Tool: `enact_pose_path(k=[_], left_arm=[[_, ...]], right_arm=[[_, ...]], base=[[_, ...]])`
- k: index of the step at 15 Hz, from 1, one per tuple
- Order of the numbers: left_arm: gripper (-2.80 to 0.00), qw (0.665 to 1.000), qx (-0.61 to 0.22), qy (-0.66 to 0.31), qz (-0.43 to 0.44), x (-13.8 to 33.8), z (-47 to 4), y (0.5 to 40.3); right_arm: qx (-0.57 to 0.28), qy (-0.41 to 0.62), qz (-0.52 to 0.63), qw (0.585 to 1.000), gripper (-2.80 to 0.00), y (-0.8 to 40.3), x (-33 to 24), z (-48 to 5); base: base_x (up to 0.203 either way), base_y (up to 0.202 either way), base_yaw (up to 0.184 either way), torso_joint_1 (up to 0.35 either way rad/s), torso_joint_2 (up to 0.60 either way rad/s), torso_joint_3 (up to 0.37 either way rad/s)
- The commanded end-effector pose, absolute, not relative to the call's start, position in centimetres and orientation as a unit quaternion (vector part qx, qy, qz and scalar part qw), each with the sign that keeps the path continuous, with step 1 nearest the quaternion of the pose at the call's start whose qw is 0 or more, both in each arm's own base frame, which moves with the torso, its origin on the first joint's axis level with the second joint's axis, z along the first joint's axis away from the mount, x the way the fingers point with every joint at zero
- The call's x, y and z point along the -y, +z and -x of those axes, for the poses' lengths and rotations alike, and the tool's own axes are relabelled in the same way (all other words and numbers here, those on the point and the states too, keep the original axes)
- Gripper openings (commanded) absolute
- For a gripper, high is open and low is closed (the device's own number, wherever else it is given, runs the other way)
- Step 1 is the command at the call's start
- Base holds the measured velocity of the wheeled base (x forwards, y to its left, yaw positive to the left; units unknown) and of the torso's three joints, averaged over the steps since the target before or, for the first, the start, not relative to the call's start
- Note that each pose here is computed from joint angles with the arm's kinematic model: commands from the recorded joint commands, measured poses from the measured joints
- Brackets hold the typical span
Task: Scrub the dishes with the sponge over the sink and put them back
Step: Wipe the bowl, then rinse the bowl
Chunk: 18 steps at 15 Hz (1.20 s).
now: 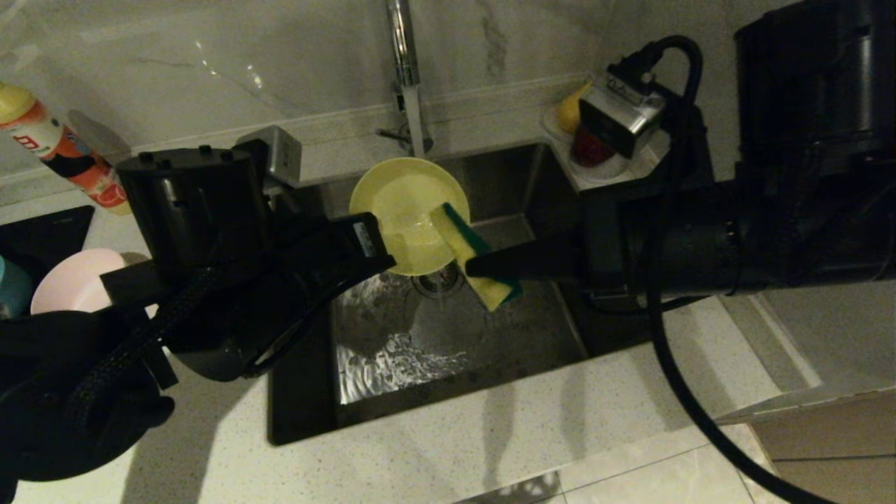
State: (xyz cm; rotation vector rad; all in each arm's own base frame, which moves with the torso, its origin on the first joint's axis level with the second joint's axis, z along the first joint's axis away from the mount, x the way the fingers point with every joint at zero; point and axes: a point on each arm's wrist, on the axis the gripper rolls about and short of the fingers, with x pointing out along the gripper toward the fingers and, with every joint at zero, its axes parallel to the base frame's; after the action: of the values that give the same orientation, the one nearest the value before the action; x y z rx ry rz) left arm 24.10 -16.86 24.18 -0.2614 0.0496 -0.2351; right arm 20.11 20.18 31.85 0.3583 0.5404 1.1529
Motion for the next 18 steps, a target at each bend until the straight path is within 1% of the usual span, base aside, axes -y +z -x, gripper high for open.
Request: enact_pose_path(k=[1, 3, 5, 7, 9, 12, 15, 18], left_arm=[[-2.80, 0.987, -0.040, -0.100, 0.122, 16.5, -25.0, 23.6], [-2.80, 0.987, -0.078, -0.086, 0.113, 16.1, -25.3, 23.1], [-2.80, 0.982, -0.135, -0.061, 0.117, 15.6, -26.2, 22.8], [-2.80, 0.971, -0.185, -0.038, 0.146, 14.9, -28.4, 22.5], [-2.80, 0.956, -0.230, -0.038, 0.176, 14.4, -30.2, 22.2], [-2.80, 0.942, -0.267, -0.041, 0.200, 14.9, -32.0, 23.0], [-2.80, 0.923, -0.296, -0.048, 0.243, 15.9, -33.8, 24.4], [-2.80, 0.907, -0.323, -0.051, 0.263, 16.8, -35.7, 23.6]], right_arm=[[-0.207, 0.545, -0.175, 0.794, -2.80, 34.5, -17.7, -17.9], [-0.190, 0.545, -0.178, 0.797, -2.80, 35.8, -16.1, -16.4], [-0.188, 0.531, -0.181, 0.806, -2.80, 36.2, -15.0, -16.3], [-0.195, 0.506, -0.187, 0.819, -2.80, 35.5, -13.8, -17.0], [-0.207, 0.495, -0.188, 0.823, -2.80, 34.5, -13.4, -17.1], [-0.214, 0.487, -0.188, 0.825, -2.80, 33.8, -12.7, -16.6], [-0.223, 0.485, -0.187, 0.824, -2.80, 33.0, -12.1, -15.8], [-0.233, 0.481, -0.187, 0.824, -2.80, 32.2, -11.9, -15.5]], base=[[0.000, 0.000, 0.000, 0.000, 0.00, 0.000], [0.000, 0.000, 0.000, 0.000, 0.00, 0.000], [0.000, 0.000, 0.000, 0.000, 0.00, 0.000], [0.000, 0.000, 0.000, 0.000, 0.00, 0.000], [0.000, 0.000, 0.000, 0.000, 0.00, 0.000], [0.000, 0.000, 0.000, 0.000, 0.00, 0.000], [0.000, 0.000, 0.000, 0.000, 0.00, 0.000], [0.000, 0.000, 0.000, 0.000, 0.00, 0.000]])
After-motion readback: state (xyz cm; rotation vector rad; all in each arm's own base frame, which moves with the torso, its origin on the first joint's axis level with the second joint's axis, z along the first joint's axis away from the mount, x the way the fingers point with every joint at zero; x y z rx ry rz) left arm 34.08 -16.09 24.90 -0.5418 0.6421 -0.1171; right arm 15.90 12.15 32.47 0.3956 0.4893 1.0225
